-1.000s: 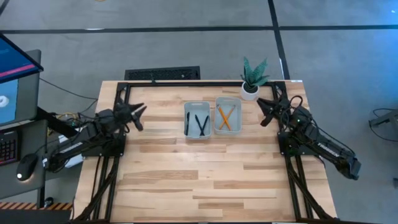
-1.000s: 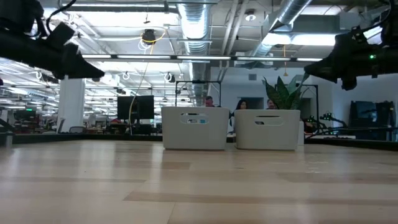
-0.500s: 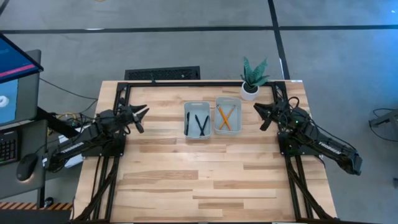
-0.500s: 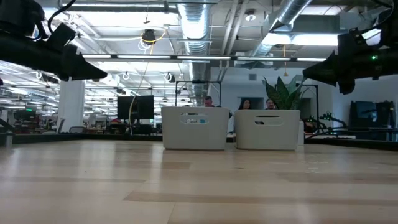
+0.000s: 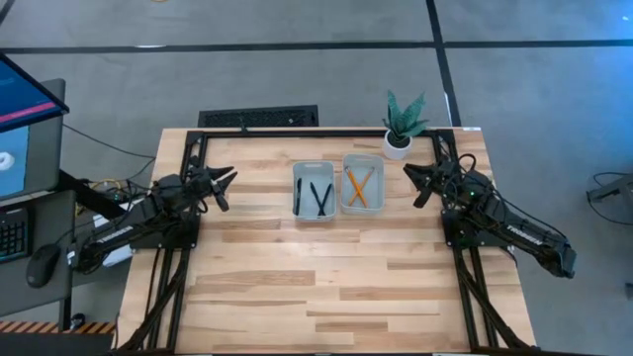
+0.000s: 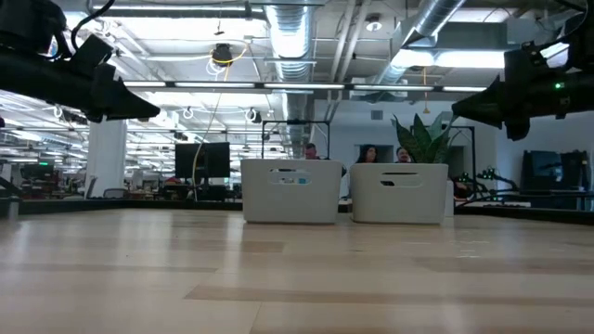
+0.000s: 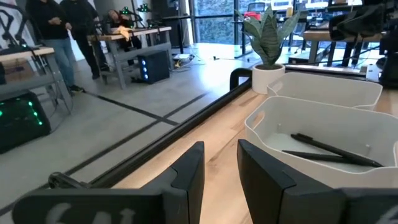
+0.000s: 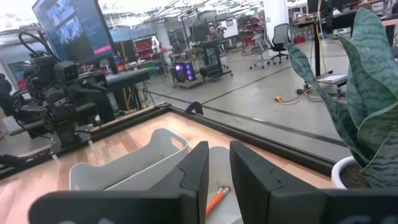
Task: Sort pens & pencils
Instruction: Return to Home Position
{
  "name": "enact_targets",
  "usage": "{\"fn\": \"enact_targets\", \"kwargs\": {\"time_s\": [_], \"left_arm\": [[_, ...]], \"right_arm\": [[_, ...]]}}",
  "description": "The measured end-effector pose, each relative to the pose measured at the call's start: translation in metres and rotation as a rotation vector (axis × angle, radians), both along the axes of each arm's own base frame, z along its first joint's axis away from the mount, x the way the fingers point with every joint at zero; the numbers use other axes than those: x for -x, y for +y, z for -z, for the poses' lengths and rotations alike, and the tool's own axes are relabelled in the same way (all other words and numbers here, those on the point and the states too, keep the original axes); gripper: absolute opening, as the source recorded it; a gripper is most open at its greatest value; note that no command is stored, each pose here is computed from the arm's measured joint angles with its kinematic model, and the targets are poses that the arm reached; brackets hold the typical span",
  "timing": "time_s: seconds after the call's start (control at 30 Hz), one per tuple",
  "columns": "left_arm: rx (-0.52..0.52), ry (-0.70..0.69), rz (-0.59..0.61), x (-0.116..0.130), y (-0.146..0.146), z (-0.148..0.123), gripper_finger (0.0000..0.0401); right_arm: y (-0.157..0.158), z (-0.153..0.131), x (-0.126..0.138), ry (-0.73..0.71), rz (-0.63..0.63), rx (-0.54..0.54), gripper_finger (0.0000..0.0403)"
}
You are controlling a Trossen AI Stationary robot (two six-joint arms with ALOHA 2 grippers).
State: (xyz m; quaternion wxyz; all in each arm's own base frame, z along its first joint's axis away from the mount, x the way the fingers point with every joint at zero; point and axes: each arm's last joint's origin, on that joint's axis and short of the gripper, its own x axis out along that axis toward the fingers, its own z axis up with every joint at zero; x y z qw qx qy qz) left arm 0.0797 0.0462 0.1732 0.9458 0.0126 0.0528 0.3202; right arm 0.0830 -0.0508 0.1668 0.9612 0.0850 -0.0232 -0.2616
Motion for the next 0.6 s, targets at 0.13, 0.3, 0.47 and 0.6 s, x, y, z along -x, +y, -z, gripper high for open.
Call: {"fn": "enact_targets", "kwargs": {"time_s": [0.13,0.3,0.47,0.6], "left_arm": [[-0.001,0.002,0.000,0.0000,0.0000,0.0001,0.0087],[0.007,-0.003,-0.001,0.0000,0.0000,0.0002,0.0087],[0.008,-0.003,-0.002,0.0000,0.0000,0.0003,0.0087],[0.008,-0.003,-0.002,0.0000,0.0000,0.0003,0.0087]], "right_arm": [[0.0000,0.0000,0.0000,0.000,0.000,0.000,0.0088],[0.0000,-0.0001,0.0000,0.000,0.000,0.000,0.0088],[0.0000,-0.0001,0.0000,0.000,0.000,0.000,0.0088],[0.0000,-0.0001,0.0000,0.000,0.000,0.000,0.0088]]}}
